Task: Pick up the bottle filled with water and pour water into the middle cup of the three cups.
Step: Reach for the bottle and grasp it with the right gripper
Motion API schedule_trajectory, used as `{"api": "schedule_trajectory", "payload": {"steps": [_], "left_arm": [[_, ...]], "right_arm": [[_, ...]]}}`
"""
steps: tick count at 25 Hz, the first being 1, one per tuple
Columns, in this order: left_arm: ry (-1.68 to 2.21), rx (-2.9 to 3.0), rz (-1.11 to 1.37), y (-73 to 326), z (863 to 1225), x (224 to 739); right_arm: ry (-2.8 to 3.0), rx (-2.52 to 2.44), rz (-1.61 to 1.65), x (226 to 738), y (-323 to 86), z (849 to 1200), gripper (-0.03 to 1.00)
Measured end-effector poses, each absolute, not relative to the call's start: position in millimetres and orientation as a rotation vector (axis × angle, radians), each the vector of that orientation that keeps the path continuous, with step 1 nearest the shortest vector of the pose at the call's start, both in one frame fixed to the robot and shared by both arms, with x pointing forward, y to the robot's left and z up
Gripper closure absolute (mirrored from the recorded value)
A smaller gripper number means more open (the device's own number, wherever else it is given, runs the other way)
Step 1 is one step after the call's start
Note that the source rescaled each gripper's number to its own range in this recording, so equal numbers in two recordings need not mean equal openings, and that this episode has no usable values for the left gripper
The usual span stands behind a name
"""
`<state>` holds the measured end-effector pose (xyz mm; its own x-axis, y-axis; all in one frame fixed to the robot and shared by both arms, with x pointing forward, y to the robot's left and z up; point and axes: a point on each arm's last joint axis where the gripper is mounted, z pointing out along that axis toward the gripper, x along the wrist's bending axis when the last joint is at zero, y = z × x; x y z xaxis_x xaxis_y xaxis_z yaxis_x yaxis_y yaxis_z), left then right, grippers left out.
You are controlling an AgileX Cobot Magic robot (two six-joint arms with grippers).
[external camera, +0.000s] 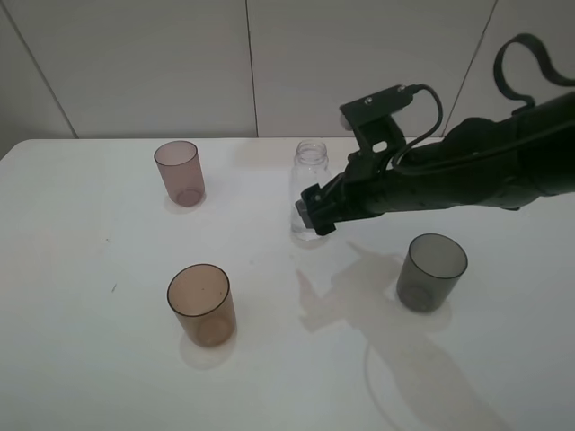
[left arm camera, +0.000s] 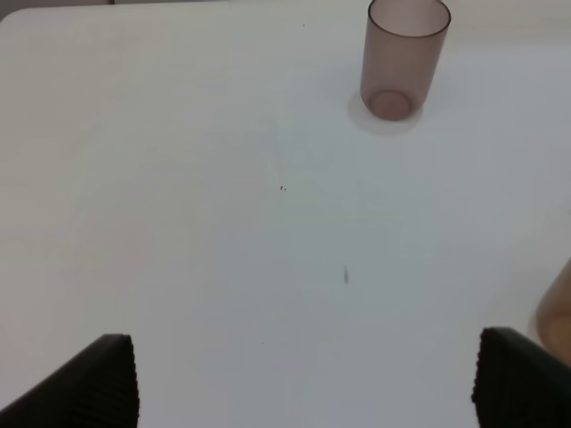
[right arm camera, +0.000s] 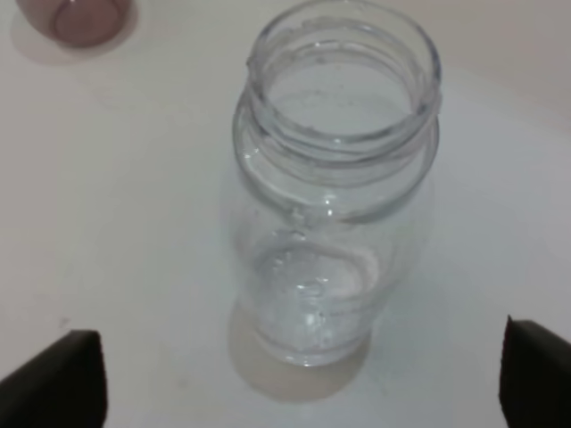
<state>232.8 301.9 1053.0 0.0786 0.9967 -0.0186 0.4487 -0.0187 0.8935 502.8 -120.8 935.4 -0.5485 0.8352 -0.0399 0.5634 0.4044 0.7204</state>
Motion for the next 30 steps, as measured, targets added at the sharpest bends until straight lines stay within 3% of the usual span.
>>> {"api": "schedule_trajectory", "payload": {"steps": [30], "left_arm": [[1.477, 1.579, 0.89, 302, 1053, 233]], "right_arm": [[2.171, 1.159, 1.049, 496, -101, 910, -0.03]]}}
